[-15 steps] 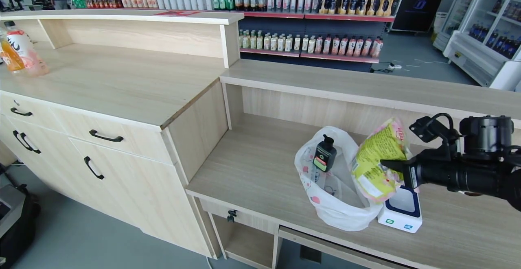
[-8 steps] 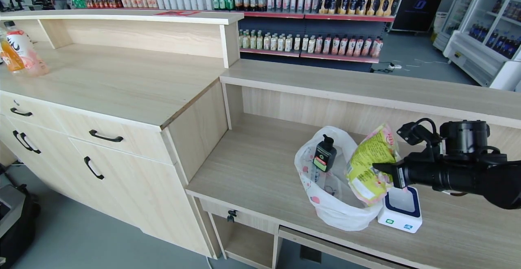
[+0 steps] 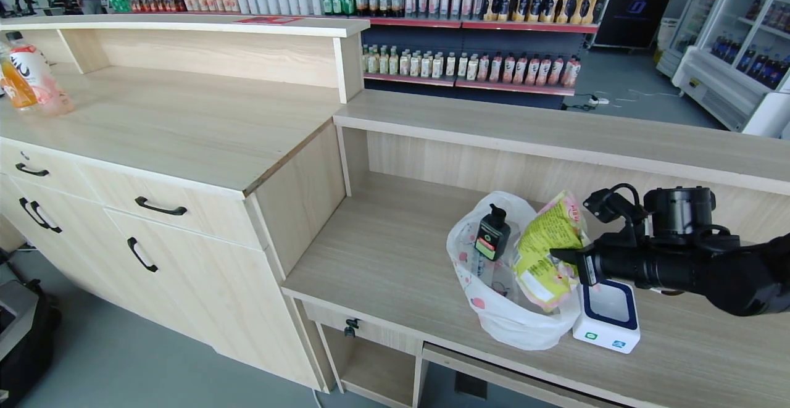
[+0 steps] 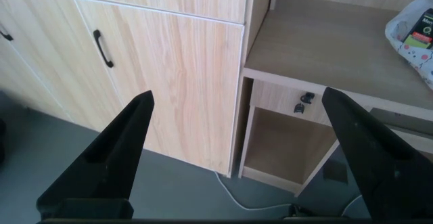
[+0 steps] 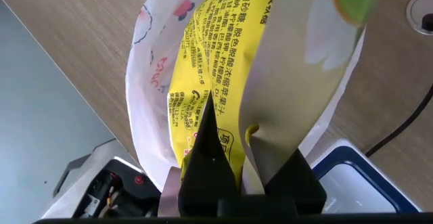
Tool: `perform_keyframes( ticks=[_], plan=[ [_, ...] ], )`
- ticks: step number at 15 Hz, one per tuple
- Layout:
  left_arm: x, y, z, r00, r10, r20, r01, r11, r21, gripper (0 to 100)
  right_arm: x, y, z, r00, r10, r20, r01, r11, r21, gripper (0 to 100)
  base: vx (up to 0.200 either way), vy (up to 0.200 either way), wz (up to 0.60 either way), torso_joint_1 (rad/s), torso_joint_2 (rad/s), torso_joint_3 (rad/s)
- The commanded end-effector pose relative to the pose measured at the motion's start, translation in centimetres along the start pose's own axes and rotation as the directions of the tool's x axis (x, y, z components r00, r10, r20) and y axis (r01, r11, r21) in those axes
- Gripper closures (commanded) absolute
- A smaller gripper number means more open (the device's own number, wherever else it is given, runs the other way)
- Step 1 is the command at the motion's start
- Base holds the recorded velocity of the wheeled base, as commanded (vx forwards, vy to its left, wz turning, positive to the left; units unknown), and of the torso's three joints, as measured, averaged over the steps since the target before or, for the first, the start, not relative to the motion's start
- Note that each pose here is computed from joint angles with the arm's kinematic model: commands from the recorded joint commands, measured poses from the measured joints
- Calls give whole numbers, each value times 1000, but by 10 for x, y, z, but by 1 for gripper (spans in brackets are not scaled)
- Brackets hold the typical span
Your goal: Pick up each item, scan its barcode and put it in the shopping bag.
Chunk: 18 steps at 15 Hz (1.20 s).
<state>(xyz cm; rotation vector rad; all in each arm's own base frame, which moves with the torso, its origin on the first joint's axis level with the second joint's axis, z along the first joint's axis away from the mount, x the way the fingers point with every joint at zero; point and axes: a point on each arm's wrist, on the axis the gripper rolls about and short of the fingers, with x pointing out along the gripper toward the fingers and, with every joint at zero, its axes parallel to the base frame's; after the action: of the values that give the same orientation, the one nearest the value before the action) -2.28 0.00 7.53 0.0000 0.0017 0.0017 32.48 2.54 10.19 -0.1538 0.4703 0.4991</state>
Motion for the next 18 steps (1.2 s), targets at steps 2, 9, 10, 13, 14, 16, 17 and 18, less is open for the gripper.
perform_keyframes(
  ticks=[2,9,10,13,14,16,17,18],
  plan=[
    [0,0,0,1000,0,-1,0,1000,0,0,9,0,-10,999,15,-36,-14,1000,6,100,0,0,0,0,0,0],
    [0,0,0,1000,0,-1,0,1000,0,0,22,-3,-26,998,17,-59,-21,997,-71,100,0,0,0,0,0,0],
    [0,0,0,1000,0,-1,0,1000,0,0,23,-3,-28,998,19,-64,-25,996,-89,100,0,0,0,0,0,0],
    [0,0,0,1000,0,-1,0,1000,0,0,26,-3,-31,998,19,-64,-27,991,-134,100,0,0,0,0,0,0],
    [0,0,0,1000,0,-1,0,1000,0,0,26,-3,-31,998,20,-64,-29,991,-134,100,0,0,0,0,0,0],
    [0,0,0,1000,0,-1,0,1000,0,0,26,-2,-31,998,21,-64,-30,991,-133,100,0,0,0,0,0,0],
    [0,0,0,1000,0,-1,0,1000,0,0,27,-3,-31,998,20,-60,-28,990,-135,100,0,0,0,0,0,0],
    [0,0,0,1000,0,-1,0,1000,0,0,28,-3,-31,998,19,-60,-27,991,-133,100,0,0,0,0,0,0]
  ],
)
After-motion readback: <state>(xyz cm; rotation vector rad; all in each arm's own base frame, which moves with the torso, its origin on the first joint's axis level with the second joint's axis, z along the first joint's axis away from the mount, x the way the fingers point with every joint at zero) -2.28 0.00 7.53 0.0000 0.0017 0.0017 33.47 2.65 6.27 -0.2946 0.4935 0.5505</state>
